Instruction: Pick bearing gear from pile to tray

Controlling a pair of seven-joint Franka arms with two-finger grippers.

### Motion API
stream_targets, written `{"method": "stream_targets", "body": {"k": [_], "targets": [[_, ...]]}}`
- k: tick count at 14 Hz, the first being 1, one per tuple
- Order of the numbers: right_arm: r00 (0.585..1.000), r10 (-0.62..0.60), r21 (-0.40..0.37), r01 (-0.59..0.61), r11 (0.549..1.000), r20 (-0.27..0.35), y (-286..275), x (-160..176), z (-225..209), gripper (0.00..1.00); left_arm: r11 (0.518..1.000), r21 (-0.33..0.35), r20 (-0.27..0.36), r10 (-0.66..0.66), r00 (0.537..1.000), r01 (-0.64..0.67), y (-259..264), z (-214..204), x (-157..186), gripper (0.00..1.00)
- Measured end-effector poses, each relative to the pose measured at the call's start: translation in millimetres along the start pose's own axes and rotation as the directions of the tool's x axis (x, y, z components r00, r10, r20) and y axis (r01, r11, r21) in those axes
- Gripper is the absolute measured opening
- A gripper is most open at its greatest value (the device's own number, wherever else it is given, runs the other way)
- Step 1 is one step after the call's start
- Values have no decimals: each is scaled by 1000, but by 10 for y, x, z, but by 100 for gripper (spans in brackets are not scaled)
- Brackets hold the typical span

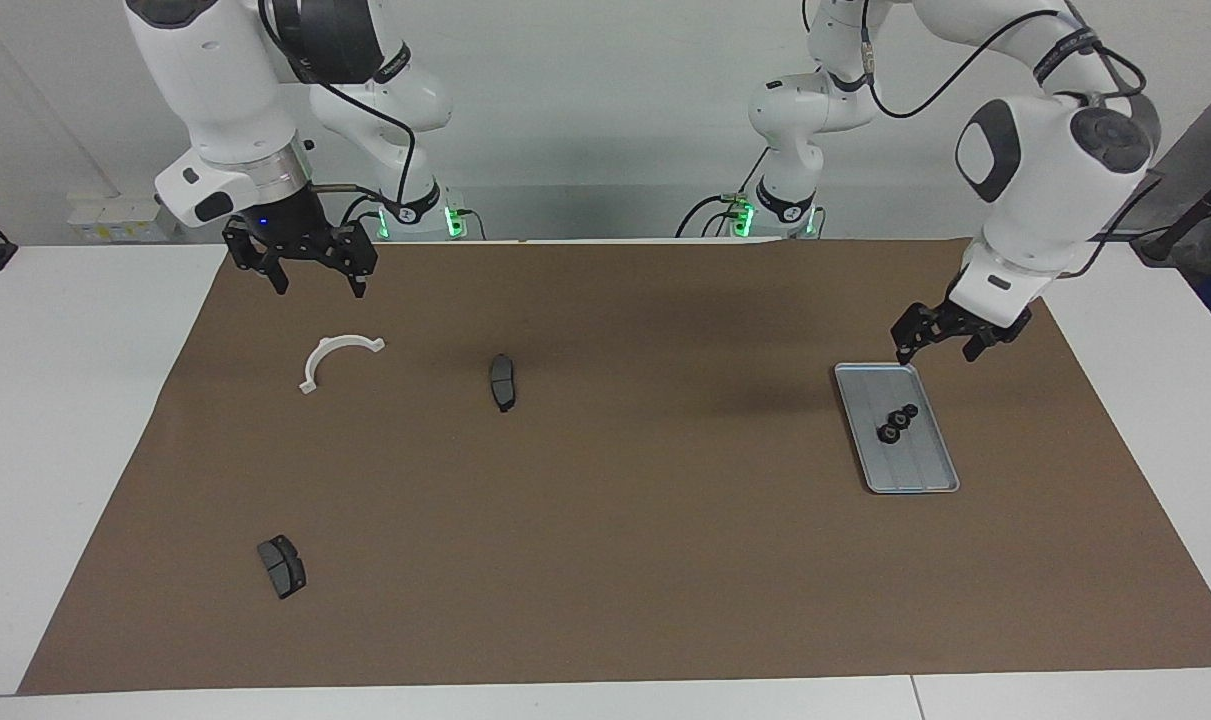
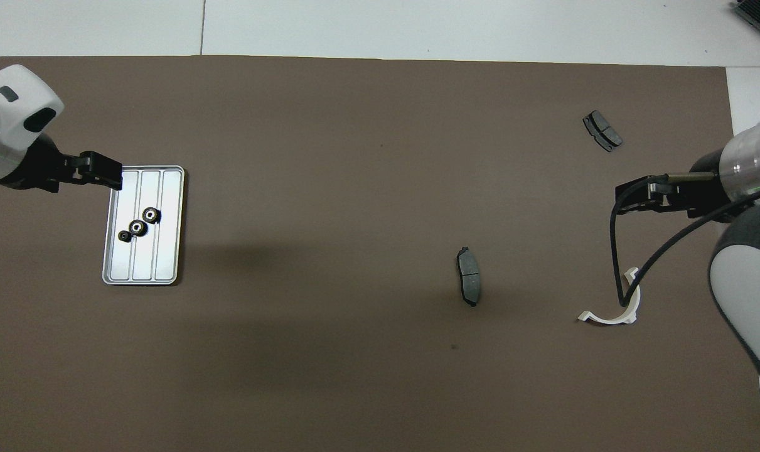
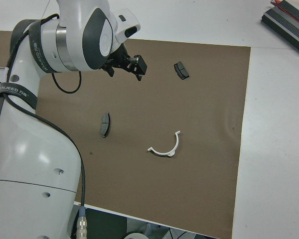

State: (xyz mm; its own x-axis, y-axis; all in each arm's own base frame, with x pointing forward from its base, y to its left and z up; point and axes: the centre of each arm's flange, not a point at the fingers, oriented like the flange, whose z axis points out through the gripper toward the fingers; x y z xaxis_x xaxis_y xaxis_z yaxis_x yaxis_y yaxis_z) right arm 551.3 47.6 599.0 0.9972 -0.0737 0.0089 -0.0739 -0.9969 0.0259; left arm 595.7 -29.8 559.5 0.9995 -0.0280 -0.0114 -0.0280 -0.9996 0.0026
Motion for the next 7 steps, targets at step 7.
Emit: {"method": "stream_targets", "body": {"k": [7], "targets": [[1000,1,0,-1,1000,0,3,1,0,100,1000,-13,16,22,1000,-21,121,-593,-72,100]]}}
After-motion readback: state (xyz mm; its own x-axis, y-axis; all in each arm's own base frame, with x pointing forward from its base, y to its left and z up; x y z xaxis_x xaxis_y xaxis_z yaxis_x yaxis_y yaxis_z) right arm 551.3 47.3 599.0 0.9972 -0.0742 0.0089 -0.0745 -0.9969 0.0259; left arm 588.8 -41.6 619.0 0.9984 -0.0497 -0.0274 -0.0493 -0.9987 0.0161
